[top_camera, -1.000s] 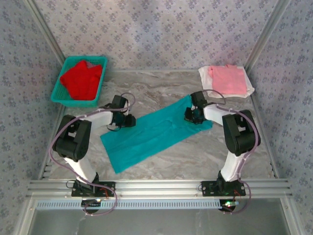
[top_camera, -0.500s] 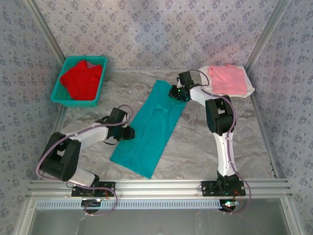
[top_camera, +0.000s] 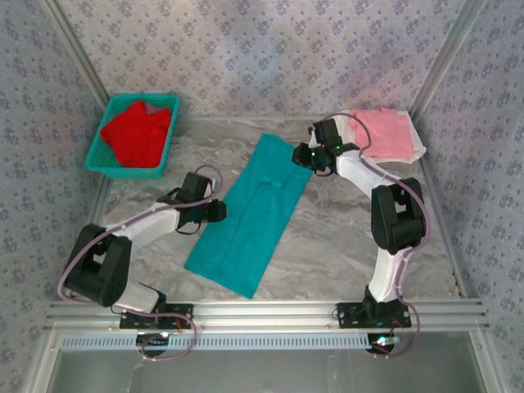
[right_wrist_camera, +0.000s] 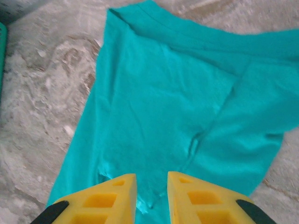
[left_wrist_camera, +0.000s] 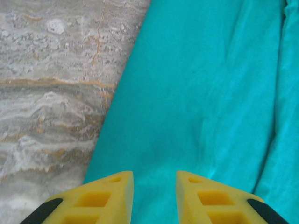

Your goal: Fold and stack the t-shirts

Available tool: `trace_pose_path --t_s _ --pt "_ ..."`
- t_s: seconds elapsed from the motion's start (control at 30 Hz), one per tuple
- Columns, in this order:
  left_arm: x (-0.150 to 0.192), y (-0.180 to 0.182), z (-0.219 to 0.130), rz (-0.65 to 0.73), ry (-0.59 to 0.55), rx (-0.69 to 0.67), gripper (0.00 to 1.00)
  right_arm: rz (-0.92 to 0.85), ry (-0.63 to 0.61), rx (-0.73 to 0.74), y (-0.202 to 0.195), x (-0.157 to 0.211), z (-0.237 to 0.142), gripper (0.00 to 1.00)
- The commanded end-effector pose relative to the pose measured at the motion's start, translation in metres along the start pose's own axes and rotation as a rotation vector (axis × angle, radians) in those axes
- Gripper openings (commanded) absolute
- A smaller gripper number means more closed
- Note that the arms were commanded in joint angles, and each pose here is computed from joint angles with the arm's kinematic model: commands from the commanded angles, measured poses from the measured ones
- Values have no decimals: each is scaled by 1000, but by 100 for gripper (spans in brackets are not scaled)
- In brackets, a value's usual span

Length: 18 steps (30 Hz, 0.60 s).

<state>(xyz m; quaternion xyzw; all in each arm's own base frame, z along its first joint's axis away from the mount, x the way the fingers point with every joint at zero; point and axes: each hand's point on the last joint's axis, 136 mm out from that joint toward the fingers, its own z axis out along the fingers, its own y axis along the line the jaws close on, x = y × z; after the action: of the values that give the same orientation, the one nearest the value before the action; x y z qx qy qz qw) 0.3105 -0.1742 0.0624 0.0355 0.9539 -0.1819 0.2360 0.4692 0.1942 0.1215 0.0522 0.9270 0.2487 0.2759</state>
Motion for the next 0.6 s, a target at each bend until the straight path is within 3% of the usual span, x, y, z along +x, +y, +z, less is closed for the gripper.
trace_pose_path --t_s 0.0,0.57 --pt "-22 -5 5 20 -47 9 29 47 75 35 -23 22 17 27" --pt "-1 14 22 -21 -8 -51 28 148 109 19 -39 12 72 31"
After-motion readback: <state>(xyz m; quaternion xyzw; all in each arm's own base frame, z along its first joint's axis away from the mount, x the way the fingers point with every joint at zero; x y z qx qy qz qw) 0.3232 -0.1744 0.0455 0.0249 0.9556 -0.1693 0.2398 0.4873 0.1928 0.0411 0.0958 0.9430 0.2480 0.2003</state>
